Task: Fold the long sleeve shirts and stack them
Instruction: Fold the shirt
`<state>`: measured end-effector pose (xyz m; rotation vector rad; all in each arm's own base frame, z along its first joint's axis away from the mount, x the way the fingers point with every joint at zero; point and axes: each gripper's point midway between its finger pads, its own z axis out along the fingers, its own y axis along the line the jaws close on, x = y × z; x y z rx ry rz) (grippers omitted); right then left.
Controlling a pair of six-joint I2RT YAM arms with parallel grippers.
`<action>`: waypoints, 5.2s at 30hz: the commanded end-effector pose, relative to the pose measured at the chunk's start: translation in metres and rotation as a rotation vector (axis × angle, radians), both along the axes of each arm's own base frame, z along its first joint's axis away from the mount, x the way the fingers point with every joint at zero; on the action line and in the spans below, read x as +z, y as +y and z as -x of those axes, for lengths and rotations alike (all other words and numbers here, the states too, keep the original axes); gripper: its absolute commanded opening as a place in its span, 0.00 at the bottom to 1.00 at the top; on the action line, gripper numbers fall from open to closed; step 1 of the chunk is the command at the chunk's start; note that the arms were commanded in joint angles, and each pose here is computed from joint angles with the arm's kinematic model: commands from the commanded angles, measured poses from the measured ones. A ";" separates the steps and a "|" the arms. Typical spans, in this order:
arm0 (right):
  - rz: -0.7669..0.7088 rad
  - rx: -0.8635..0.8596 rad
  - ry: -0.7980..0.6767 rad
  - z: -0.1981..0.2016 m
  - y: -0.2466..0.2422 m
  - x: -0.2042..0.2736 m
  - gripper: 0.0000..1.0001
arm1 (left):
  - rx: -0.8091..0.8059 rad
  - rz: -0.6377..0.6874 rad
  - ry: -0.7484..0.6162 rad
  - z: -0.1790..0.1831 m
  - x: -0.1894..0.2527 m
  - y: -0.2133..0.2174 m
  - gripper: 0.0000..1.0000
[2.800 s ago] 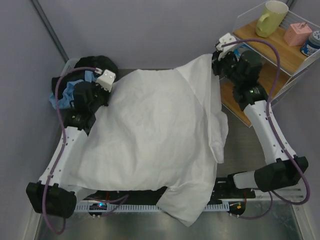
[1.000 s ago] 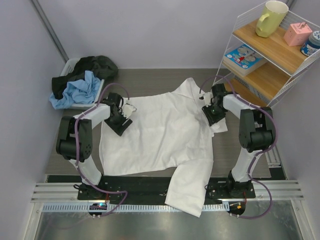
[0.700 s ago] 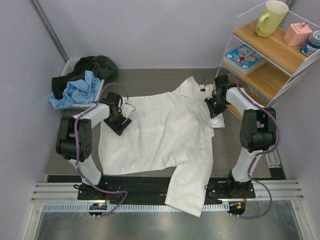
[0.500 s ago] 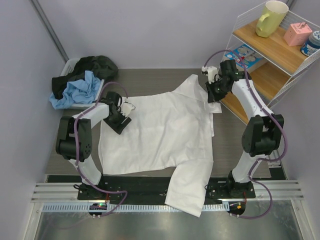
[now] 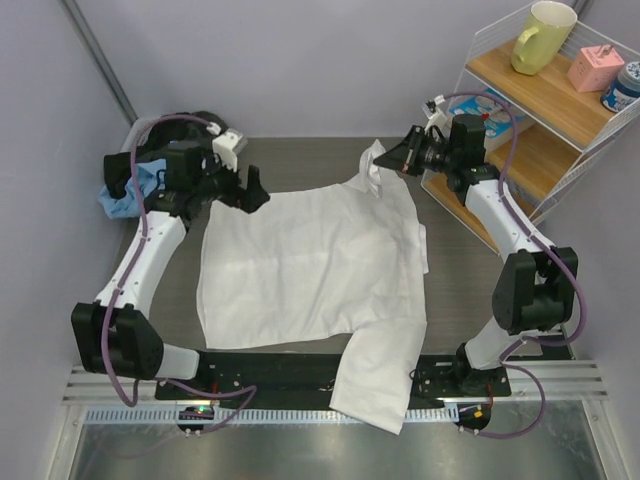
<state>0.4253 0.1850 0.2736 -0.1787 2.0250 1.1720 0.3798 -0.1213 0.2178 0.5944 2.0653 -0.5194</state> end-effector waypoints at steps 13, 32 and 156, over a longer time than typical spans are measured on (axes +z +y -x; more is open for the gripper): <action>-0.415 -0.093 -0.263 -0.003 0.056 0.142 0.01 | -0.213 0.302 -0.271 -0.024 0.149 -0.171 1.00; -0.342 -0.091 -0.268 0.000 0.065 0.122 0.01 | -0.205 0.363 -0.305 -0.040 0.173 -0.201 0.16; 0.483 -0.047 -1.028 -0.040 -0.009 0.160 0.01 | -0.458 -0.846 0.115 -0.158 -0.142 0.118 0.57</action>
